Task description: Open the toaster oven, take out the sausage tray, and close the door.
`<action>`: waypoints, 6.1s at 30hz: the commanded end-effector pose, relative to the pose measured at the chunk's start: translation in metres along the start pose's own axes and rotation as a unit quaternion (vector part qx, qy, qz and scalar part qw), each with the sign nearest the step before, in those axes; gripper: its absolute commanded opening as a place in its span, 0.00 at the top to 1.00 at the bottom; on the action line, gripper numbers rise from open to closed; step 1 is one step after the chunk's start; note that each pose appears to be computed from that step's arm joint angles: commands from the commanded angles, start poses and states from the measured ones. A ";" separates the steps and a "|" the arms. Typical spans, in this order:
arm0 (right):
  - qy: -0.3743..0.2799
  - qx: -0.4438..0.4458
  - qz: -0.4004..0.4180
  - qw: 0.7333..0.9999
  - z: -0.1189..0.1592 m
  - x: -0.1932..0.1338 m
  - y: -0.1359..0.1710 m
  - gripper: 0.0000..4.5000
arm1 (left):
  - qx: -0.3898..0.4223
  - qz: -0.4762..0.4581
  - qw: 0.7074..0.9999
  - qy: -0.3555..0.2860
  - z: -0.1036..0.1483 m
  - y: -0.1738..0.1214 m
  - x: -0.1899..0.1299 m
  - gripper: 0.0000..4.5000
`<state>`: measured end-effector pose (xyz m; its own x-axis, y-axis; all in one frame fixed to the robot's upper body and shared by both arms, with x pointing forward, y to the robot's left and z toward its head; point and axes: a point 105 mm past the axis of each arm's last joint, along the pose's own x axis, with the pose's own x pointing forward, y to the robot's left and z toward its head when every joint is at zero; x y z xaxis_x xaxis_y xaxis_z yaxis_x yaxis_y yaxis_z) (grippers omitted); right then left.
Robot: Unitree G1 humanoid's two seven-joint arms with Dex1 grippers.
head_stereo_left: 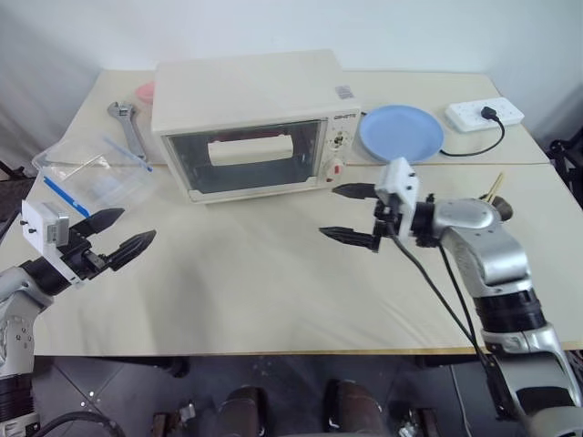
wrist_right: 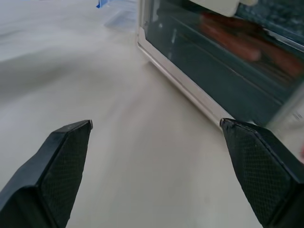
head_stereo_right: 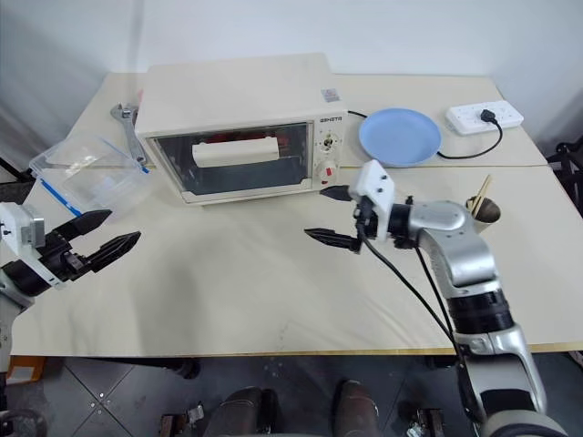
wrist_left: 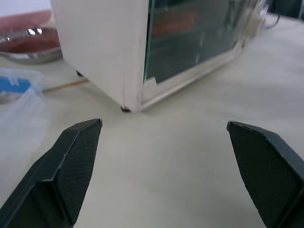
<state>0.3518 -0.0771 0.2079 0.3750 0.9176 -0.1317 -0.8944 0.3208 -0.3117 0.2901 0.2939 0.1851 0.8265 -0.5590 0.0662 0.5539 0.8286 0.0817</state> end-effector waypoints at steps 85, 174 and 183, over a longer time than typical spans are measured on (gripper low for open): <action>0.049 -0.207 -0.125 0.969 0.033 0.072 -0.006 0.00 | 0.166 -0.198 0.966 -0.003 0.005 -0.023 0.106 1.00; 0.160 -0.564 -0.203 0.784 0.030 0.117 -0.011 0.99 | 0.013 0.040 0.975 -0.219 0.051 -0.002 0.083 0.00; 0.209 -0.546 -0.225 0.779 0.027 0.123 -0.030 0.77 | 0.017 0.037 0.974 -0.222 0.054 0.001 0.087 0.00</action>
<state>0.4165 0.0296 0.2082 0.8375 0.5432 -0.0596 -0.0401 -0.0478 -0.9981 0.3593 0.2351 0.2268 0.7472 -0.4807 0.4590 0.5194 0.8532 0.0479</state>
